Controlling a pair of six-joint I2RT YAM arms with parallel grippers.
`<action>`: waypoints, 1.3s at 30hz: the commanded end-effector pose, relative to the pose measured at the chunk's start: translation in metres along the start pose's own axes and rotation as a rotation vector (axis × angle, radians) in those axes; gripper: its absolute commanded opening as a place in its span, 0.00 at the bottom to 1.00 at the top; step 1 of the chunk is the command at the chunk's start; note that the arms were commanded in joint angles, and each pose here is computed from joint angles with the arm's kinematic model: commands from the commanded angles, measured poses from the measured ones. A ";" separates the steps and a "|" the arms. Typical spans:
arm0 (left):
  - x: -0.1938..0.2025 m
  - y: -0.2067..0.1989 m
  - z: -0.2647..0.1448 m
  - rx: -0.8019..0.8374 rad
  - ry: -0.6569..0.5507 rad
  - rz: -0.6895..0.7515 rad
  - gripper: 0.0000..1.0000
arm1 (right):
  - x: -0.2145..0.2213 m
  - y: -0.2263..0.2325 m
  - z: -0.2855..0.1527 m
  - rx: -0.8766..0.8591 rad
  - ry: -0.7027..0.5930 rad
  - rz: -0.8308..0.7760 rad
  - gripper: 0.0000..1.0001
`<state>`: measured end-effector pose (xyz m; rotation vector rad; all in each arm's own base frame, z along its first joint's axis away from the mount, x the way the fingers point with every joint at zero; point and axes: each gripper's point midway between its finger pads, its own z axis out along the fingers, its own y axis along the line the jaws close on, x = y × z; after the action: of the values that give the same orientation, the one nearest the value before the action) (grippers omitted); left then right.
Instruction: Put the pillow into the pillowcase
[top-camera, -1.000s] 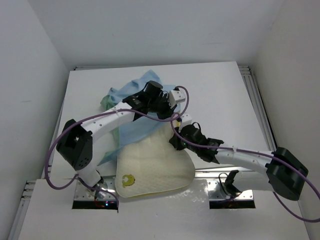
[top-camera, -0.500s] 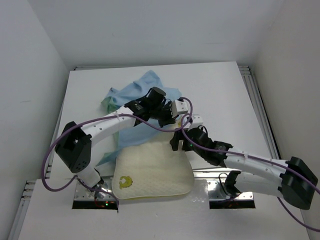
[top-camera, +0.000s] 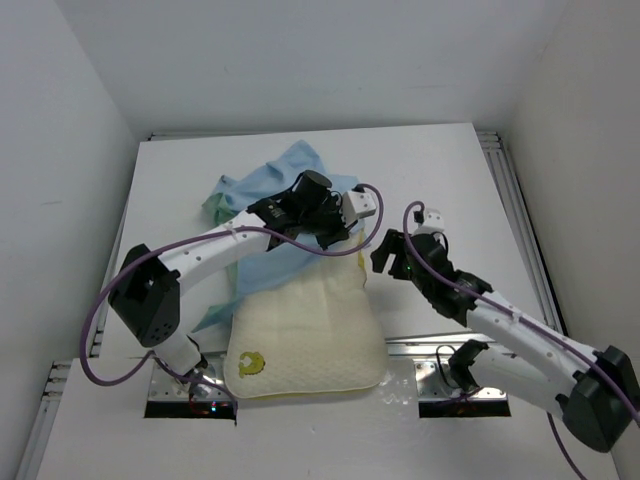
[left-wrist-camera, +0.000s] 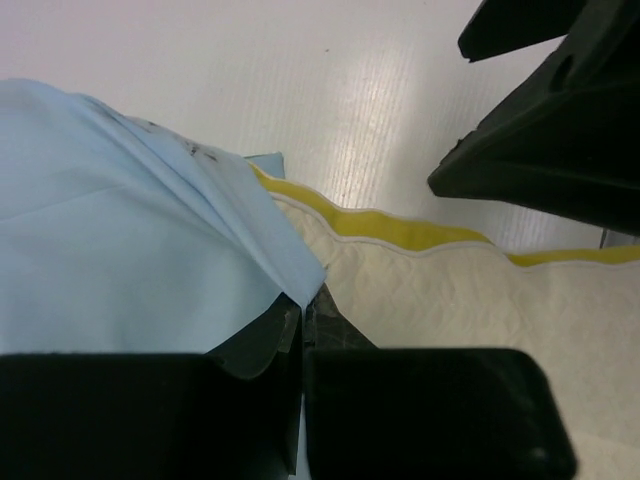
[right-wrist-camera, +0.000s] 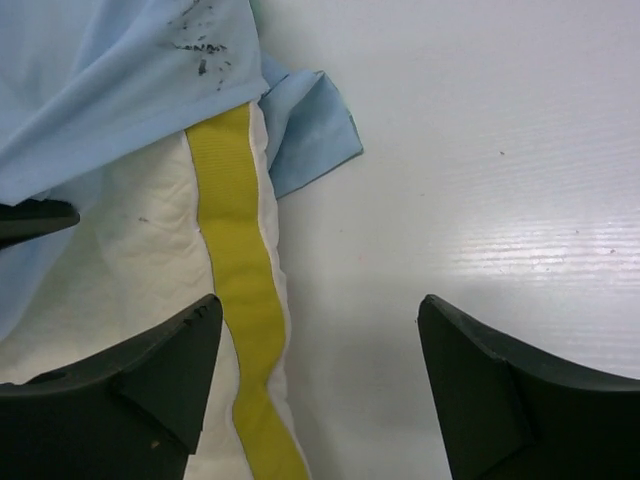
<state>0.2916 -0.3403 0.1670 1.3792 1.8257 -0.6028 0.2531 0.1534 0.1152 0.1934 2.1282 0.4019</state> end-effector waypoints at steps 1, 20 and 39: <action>-0.033 0.005 -0.019 -0.062 -0.071 0.035 0.00 | -0.032 0.040 0.011 -0.124 -0.032 0.000 0.78; -0.059 0.016 -0.048 -0.146 -0.163 0.143 0.00 | 0.032 0.113 0.081 -0.491 0.135 -0.040 0.00; -0.064 -0.079 -0.090 0.358 -0.241 0.417 0.00 | -0.043 0.161 -0.014 -0.662 -0.345 -0.275 0.00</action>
<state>0.2516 -0.3369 0.2485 1.5652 1.5092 -0.6960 0.2511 0.2764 0.1330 -0.4524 1.8325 0.6618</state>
